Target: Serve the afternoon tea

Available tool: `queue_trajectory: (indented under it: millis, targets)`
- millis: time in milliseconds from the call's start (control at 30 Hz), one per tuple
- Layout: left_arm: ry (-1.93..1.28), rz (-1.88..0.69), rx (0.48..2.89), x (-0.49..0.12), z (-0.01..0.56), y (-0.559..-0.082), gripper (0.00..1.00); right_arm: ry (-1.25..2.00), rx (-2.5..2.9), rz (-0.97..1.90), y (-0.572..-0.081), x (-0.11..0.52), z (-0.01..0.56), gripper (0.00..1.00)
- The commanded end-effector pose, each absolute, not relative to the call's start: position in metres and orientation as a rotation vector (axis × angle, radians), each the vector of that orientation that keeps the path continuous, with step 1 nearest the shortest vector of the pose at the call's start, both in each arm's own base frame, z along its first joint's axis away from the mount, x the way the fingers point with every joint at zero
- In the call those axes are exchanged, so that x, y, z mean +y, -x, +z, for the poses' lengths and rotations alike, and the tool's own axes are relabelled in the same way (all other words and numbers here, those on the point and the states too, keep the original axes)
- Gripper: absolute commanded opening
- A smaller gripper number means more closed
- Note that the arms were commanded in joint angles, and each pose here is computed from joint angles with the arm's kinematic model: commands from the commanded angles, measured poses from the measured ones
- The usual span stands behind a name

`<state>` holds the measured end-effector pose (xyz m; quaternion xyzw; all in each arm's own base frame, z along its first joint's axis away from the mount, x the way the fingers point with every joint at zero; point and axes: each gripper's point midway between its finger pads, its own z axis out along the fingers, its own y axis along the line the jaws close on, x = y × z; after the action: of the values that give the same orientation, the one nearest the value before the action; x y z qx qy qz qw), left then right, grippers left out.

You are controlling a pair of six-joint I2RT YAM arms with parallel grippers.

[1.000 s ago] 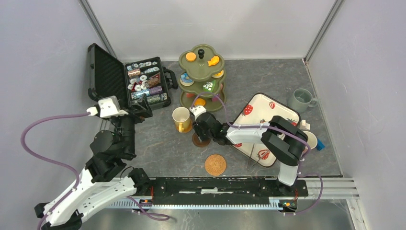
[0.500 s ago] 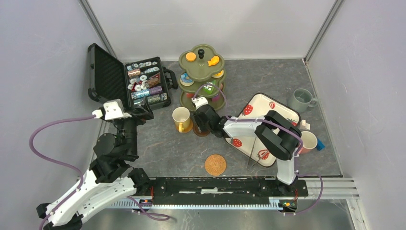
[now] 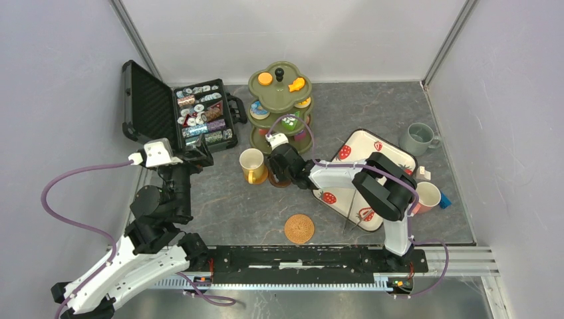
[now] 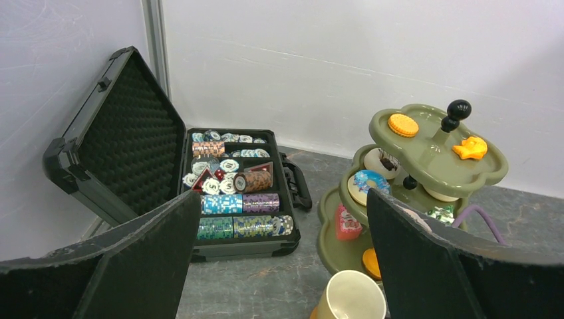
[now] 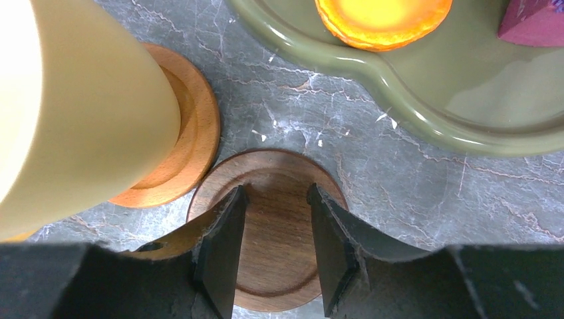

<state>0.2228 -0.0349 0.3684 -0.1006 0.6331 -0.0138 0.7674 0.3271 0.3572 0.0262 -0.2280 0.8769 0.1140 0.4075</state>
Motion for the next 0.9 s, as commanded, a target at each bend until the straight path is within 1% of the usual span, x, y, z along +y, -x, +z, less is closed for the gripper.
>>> queue_trajectory:
  millis: [0,100,167,233,433,567,633,733,867]
  targets:
    - [0.228,-0.008,1.353,-0.027,0.374,-0.220,1.00,0.622,2.286,0.170,-0.324,0.335,0.011,0.49]
    - [0.228,-0.014,1.355,-0.027,0.374,-0.219,1.00,0.627,2.278,0.171,-0.324,0.336,0.017,0.51]
    - [0.234,-0.016,1.355,-0.026,0.374,-0.218,1.00,0.636,2.271,0.174,-0.324,0.335,0.022,0.58]
    - [0.246,-0.020,1.350,-0.023,0.375,-0.217,1.00,0.649,2.251,0.184,-0.323,0.334,0.029,0.61]
    - [0.252,-0.040,1.342,-0.022,0.375,-0.215,1.00,0.664,2.145,0.241,-0.321,0.332,0.074,0.64]
    - [0.250,-0.047,1.344,-0.022,0.376,-0.214,1.00,0.642,2.108,0.227,-0.320,0.322,0.096,0.64]
    - [0.254,-0.052,1.343,-0.022,0.376,-0.213,1.00,0.610,2.117,0.217,-0.320,0.312,0.099,0.65]
    - [0.256,-0.057,1.341,-0.021,0.377,-0.212,1.00,0.548,2.174,0.246,-0.316,0.293,0.083,0.66]
    - [0.259,-0.061,1.339,-0.020,0.376,-0.212,1.00,0.446,2.252,0.448,-0.307,0.284,0.058,0.66]
